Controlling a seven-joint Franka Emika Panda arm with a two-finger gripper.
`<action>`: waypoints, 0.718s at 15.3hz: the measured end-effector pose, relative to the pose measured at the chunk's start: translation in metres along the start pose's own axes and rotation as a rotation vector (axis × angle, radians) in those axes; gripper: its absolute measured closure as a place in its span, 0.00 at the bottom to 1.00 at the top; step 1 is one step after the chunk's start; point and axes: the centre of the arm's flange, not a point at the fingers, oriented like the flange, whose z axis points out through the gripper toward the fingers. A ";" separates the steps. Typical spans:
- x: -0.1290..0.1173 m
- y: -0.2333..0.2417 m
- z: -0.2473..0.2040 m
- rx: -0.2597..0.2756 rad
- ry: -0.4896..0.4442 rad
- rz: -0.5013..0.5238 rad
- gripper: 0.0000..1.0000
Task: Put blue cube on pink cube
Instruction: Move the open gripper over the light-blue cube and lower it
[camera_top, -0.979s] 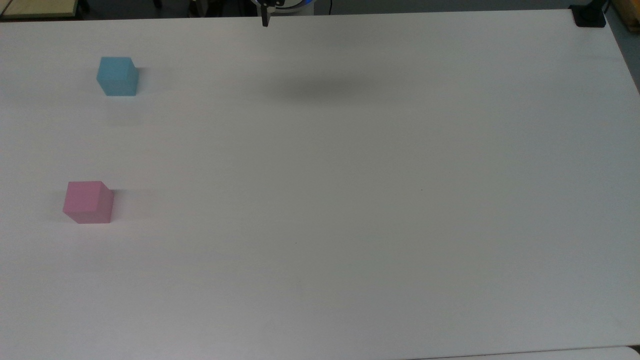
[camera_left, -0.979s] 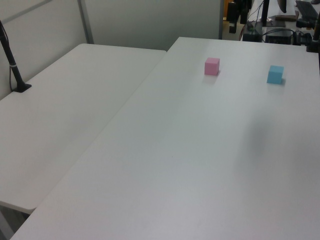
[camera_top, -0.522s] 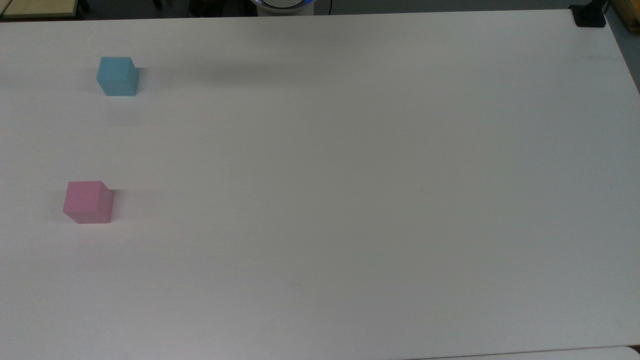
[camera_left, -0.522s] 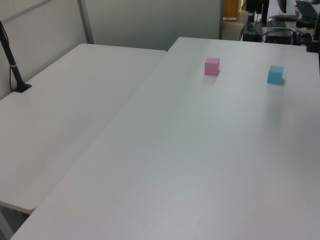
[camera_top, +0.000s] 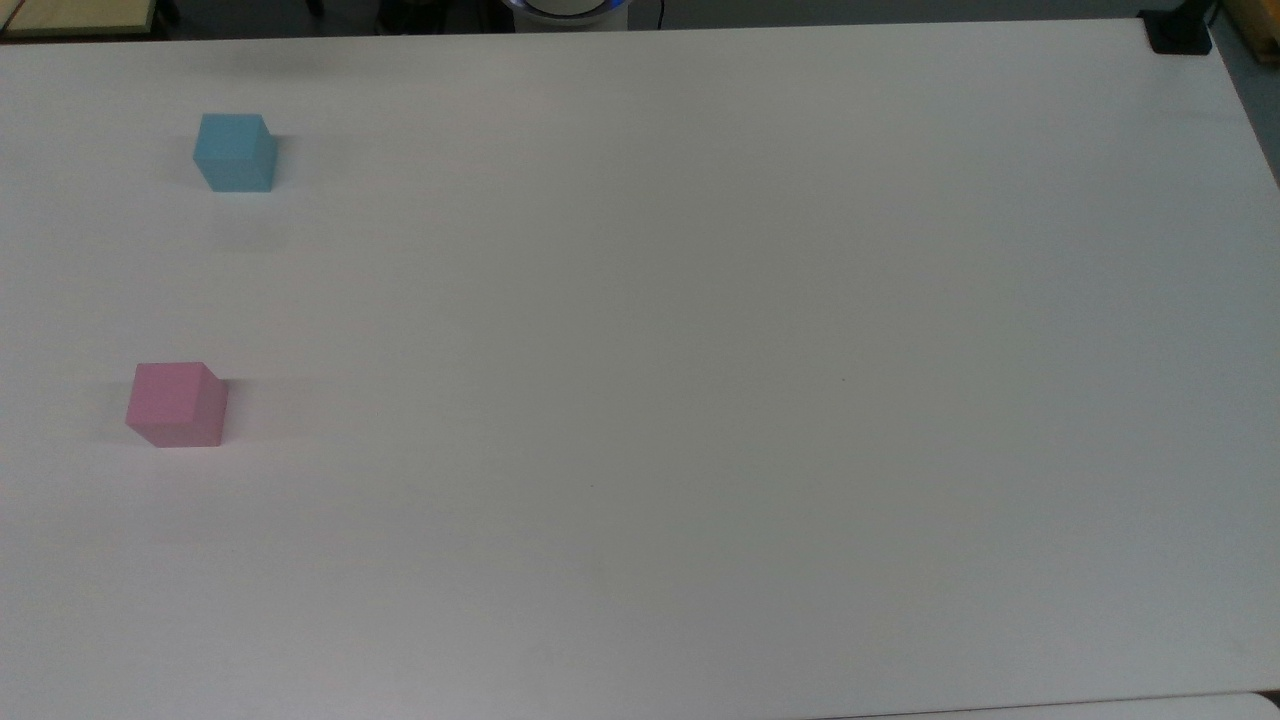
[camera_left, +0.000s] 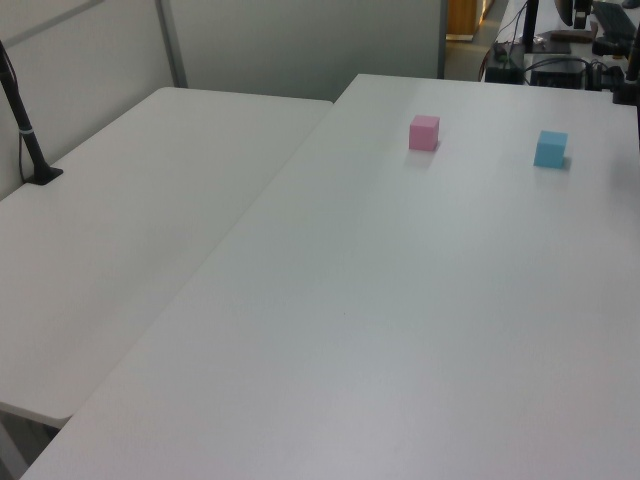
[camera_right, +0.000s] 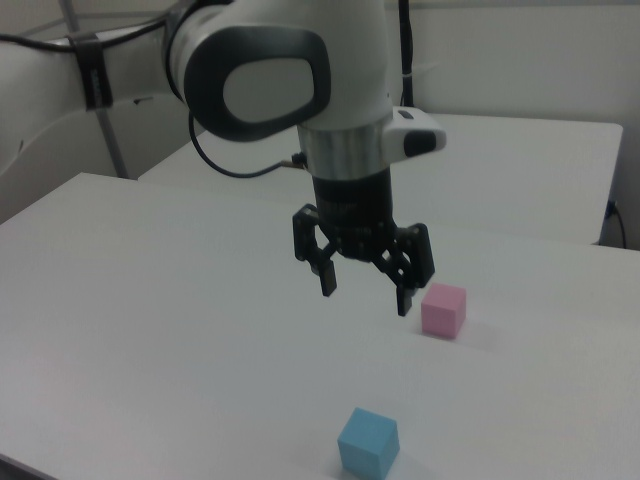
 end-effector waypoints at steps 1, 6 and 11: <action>0.000 0.001 0.004 -0.004 0.005 -0.002 0.00; 0.007 -0.004 0.060 -0.011 0.017 -0.019 0.00; 0.013 -0.027 0.178 -0.025 0.040 -0.055 0.00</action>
